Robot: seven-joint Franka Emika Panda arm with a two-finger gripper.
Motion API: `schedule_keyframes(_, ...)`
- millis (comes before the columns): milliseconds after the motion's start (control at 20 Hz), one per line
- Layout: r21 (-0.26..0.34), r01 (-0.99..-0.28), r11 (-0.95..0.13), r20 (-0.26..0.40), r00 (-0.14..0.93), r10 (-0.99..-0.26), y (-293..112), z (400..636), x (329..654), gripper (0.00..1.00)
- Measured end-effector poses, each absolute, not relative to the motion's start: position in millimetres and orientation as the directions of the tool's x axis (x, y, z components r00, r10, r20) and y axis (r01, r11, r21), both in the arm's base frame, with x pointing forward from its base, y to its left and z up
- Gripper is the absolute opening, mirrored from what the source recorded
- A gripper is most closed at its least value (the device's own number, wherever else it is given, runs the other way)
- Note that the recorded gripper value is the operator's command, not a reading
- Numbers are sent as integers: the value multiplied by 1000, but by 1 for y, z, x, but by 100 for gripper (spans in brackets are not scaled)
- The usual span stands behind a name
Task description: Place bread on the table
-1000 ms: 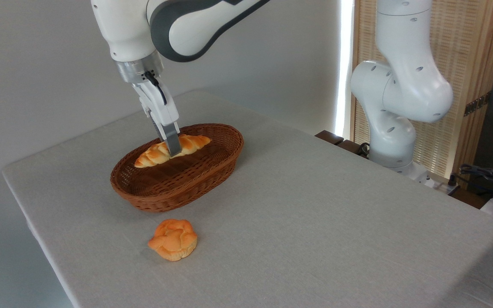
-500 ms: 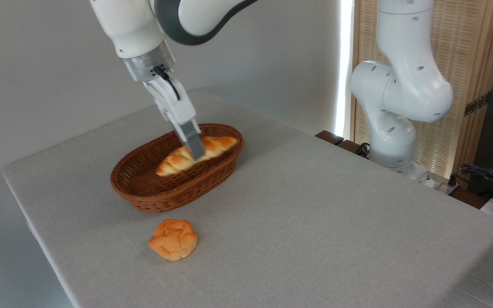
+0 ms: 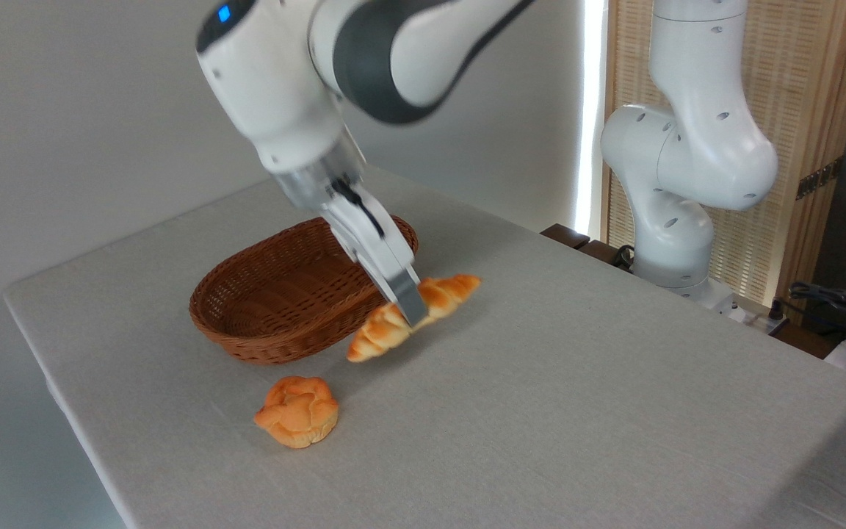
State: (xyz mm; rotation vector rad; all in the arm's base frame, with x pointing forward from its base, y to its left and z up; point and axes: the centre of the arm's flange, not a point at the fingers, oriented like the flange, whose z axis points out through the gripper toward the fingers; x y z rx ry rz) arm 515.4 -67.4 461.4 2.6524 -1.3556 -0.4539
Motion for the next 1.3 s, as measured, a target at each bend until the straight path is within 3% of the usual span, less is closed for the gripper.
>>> schedule_keyframes(50,253,-768,-588,-211,549,-809,-68,451,513,100)
schedule_keyframes(300,249,-761,-599,-209,561,-801,-61,428,510,100)
schedule_keyframes(850,239,-745,-623,-201,590,-782,-45,434,511,100)
schedule_keyframes(1000,203,-755,-623,-168,600,-782,-45,458,512,100)
schedule_keyframes(1300,55,-774,-631,-8,631,-775,-48,567,516,100)
